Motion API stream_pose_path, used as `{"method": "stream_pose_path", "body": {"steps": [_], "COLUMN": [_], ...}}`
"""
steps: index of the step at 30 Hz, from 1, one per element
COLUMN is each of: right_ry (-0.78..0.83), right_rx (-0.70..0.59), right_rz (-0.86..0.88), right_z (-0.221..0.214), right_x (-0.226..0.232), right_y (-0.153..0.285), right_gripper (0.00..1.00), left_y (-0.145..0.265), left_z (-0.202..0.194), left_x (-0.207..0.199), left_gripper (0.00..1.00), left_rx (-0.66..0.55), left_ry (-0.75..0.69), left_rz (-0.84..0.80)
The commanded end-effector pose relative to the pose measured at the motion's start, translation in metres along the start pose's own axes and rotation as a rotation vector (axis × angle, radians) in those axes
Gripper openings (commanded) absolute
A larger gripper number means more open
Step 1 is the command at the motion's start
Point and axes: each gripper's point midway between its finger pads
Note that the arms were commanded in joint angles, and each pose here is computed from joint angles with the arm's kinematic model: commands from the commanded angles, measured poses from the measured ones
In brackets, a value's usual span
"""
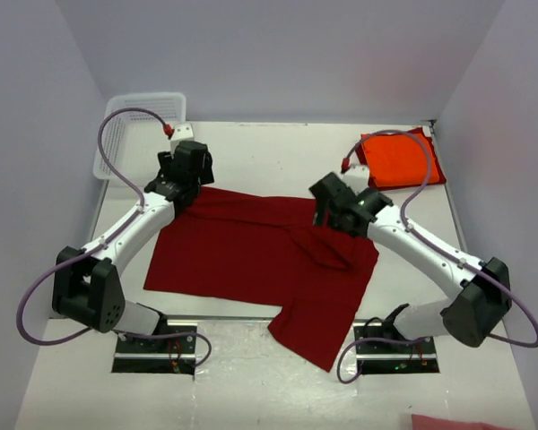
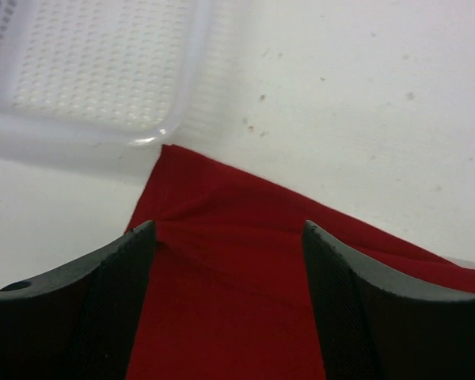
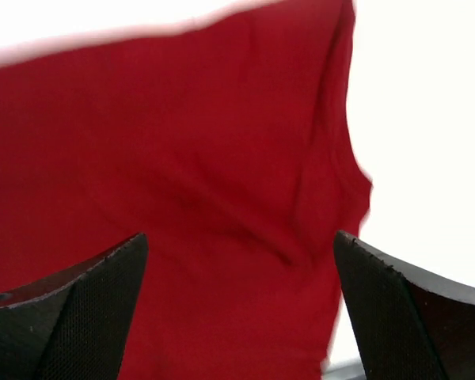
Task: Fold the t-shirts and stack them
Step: Fold the flattened tshirt in 1/3 of the way
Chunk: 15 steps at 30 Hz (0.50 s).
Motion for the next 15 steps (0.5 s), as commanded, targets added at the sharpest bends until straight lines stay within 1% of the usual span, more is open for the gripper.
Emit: {"method": "stream_pose_path", "body": {"steps": [1,2,3,4,5,6,7,8,9,10,11,12,13,15], "right_ry": [-0.035,-0.078,-0.071,-0.053,-0.090,-0.105,-0.112,-0.123,-0.115,-0.111,-0.099,-0.084,-0.089,-0.099], "right_rx": [-0.089,-0.085,-0.108,-0.078,-0.067,-0.038,0.010,0.041,0.066,0.091,0.122,0.135,0.157,0.171], "right_rz": [0.043,0.022,0.029,0.022,0.000,0.004,-0.008,0.008,0.015,0.036,0.045,0.060,0.066,0.072], "right_z": [0.069,0.082,0.095,0.094,0.107,0.107,0.107,0.105,0.103,0.101,0.097,0.094,0.090,0.086], "right_x": [-0.010,-0.024,-0.027,-0.027,-0.042,-0.045,-0.054,-0.053,-0.053,-0.049,-0.046,-0.044,-0.043,-0.045], "right_y": [-0.022,-0.032,-0.040,-0.056,-0.067,-0.078,-0.099,-0.108,-0.117,-0.123,-0.136,-0.140,-0.146,-0.153], "right_gripper": [0.98,0.93,0.92,0.90,0.82,0.69,0.48,0.45,0.46,0.53,0.69,0.74,0.81,0.84], "left_y": [-0.004,-0.008,-0.014,-0.013,-0.015,-0.015,-0.010,-0.010,-0.008,-0.007,-0.005,-0.007,-0.008,-0.011], "left_z": [0.008,0.007,-0.003,-0.010,-0.015,-0.019,-0.027,-0.026,-0.031,-0.033,-0.036,-0.040,-0.039,-0.043], "left_x": [-0.048,-0.053,-0.057,-0.066,-0.072,-0.076,-0.090,-0.092,-0.101,-0.105,-0.111,-0.114,-0.115,-0.115], "left_gripper": [0.75,0.73,0.68,0.63,0.57,0.45,0.24,0.24,0.11,0.05,0.02,0.00,0.00,0.00], "left_rx": [0.018,0.031,0.060,0.088,0.091,0.102,0.137,0.130,0.153,0.162,0.175,0.185,0.185,0.192], "left_ry": [-0.012,-0.030,-0.046,-0.044,-0.042,-0.035,-0.020,-0.010,-0.004,0.006,0.015,0.013,0.013,0.002], "left_rz": [-0.207,-0.220,-0.227,-0.279,-0.310,-0.329,-0.417,-0.422,-0.470,-0.491,-0.521,-0.535,-0.536,-0.532]}}
Point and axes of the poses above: each gripper's point midway between its finger pads, its own y axis back along the fingers, its own x axis along the line the jaws close on, z = x × y, and after that the axes turned 5 degrees about y, right-handed
